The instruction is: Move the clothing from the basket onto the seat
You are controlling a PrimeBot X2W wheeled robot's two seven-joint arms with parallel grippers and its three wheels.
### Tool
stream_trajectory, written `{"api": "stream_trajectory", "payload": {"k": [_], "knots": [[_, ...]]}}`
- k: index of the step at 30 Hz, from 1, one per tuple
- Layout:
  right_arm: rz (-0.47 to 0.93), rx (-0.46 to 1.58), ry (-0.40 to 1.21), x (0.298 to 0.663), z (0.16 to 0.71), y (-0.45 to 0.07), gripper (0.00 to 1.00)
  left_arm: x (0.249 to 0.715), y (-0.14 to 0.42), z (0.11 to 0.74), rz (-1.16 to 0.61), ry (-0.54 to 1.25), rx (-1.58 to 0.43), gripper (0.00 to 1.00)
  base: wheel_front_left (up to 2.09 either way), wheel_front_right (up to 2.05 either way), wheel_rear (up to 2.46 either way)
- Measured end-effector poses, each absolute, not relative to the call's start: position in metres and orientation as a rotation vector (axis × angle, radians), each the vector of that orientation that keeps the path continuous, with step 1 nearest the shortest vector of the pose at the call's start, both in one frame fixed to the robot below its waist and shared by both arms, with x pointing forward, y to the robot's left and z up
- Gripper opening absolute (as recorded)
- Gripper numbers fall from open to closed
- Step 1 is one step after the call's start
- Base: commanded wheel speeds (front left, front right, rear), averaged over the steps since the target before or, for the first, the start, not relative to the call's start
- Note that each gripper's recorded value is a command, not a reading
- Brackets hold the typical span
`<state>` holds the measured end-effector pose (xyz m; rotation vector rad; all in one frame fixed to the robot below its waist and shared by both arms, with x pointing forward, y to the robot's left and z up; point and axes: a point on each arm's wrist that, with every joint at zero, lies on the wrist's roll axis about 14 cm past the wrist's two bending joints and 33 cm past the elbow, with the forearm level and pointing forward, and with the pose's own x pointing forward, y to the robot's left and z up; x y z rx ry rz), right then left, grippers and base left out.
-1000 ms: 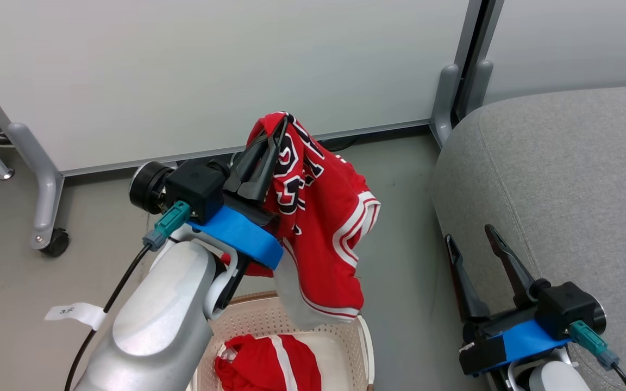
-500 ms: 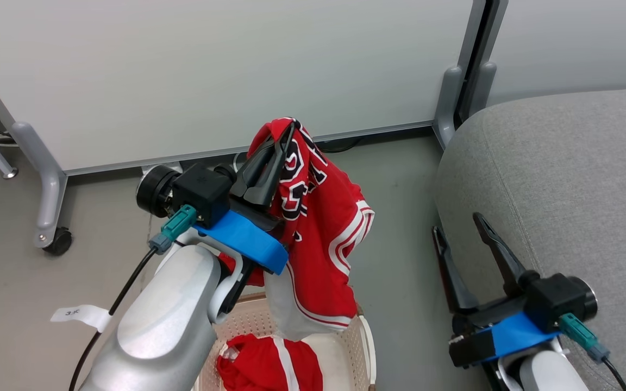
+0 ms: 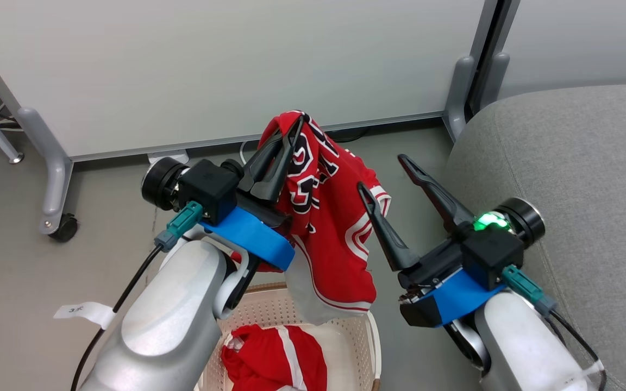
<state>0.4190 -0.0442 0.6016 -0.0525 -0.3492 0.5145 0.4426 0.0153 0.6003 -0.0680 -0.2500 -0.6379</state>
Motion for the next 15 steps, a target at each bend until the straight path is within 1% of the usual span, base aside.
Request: {"api": "stream_trajectory", "payload": {"k": [6,15], "knots": [[0.569,-0.108,-0.341,0.433,0.599,-0.027,1.0,0.445,0.015,0.601,-0.639,-0.255,-0.065,0.0,0.0,0.0,0.0],[0.622,-0.188,-0.216,0.459,0.561,-0.011,1.0,0.446,0.01,0.601,-0.652,-0.266,-0.059,0.0,0.0,0.0,0.0]]}}
